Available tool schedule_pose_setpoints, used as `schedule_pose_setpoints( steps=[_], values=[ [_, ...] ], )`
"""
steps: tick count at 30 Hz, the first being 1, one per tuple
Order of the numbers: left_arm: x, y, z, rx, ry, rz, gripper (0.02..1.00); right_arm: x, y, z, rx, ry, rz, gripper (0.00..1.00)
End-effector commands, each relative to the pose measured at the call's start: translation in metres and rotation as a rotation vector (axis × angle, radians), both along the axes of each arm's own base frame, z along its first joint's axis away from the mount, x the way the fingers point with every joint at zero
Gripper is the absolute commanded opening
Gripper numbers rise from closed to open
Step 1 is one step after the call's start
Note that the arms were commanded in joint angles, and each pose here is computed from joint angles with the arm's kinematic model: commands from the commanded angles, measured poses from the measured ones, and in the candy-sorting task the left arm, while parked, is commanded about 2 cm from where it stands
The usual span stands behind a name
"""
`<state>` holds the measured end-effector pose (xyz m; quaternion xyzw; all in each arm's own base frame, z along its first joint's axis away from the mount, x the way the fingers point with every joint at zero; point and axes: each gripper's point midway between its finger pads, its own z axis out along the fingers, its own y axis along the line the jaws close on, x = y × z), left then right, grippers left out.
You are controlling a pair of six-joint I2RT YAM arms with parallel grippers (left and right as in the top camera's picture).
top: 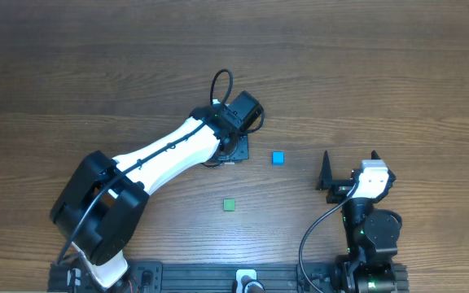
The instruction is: Stack Cubes
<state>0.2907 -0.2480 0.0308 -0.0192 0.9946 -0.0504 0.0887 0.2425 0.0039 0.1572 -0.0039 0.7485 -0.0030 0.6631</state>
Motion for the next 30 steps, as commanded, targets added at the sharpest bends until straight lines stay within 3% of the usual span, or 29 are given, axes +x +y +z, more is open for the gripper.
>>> schedule_pose_setpoints(
  steps=[1, 30],
  values=[
    [0.0066, -0.0047, 0.0008, 0.001, -0.016, 0.013, 0.04, 0.0001, -0.0009, -0.0021, -0.004, -0.001, -0.002, 0.989],
    [0.0055, -0.006, 0.0008, 0.002, -0.016, 0.008, 0.229, 0.0001, -0.0009, -0.0021, -0.004, -0.001, -0.002, 0.993]
  ],
)
